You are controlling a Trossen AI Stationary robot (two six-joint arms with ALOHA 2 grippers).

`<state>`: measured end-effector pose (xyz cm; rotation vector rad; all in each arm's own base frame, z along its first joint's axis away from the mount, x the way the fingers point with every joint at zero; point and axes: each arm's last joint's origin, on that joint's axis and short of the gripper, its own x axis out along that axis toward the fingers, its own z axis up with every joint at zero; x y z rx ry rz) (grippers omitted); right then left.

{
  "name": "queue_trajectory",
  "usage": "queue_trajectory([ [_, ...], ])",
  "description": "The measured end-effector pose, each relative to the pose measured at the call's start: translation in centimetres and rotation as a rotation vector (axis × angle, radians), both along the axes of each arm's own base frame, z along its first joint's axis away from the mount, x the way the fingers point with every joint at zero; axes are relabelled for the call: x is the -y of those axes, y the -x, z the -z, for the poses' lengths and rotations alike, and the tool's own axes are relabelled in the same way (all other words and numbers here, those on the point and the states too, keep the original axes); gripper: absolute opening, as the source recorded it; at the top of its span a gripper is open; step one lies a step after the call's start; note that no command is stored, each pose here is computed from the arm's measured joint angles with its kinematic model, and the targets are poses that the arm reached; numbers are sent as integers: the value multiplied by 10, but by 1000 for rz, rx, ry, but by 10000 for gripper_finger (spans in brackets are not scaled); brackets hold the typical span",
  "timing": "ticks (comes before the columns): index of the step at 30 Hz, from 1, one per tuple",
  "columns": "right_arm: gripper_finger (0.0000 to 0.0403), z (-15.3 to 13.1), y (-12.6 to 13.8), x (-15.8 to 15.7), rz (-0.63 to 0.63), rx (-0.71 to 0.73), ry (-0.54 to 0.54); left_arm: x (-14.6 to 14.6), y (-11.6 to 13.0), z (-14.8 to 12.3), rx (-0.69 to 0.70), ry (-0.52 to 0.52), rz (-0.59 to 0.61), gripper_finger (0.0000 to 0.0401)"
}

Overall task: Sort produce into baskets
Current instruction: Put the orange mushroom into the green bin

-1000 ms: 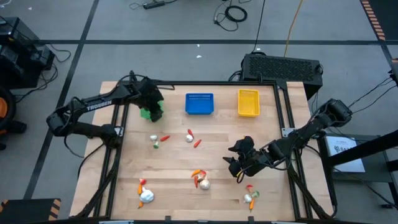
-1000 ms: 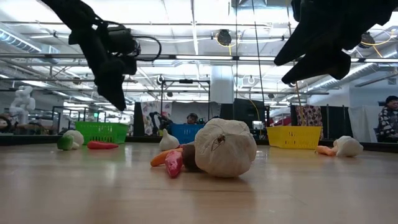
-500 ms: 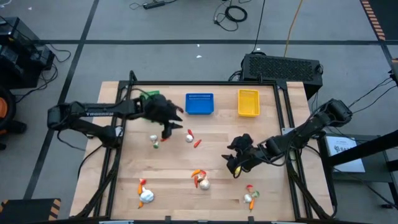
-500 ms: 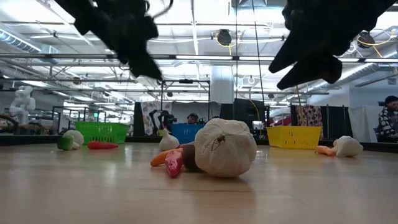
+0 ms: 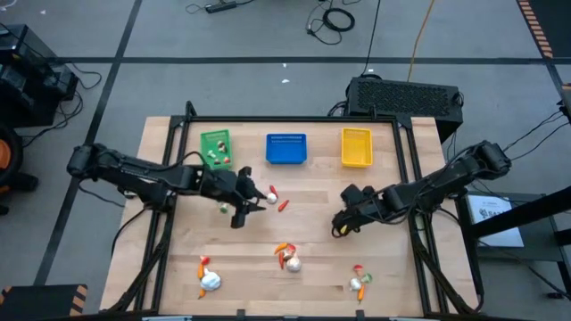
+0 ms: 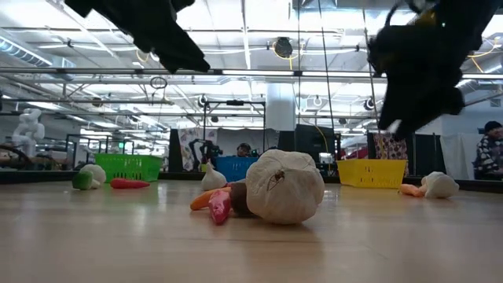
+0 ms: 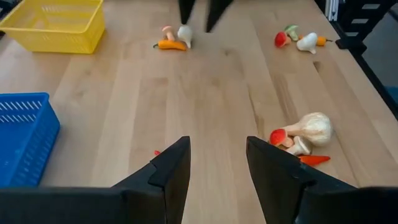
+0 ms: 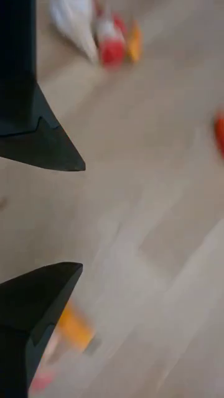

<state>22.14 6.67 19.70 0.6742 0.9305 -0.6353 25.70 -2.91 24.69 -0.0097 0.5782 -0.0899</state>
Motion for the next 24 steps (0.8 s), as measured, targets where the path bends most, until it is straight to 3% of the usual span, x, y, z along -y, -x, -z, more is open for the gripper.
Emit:
queue_trajectory([
  [5, 242, 8, 18, 13, 195, -183, 15, 12, 1, 0, 9, -18, 27, 164],
  [8, 242, 8, 23, 17, 279, -209, 54, 14, 2, 0, 10, -34, 21, 164],
  [15, 242, 19, 22, 19, 301, -194, 81, 12, 2, 6, 47, -78, -13, 164],
  [24, 242, 42, 29, 21, 344, -183, 72, 2, 18, 47, 220, 5, -79, 164],
])
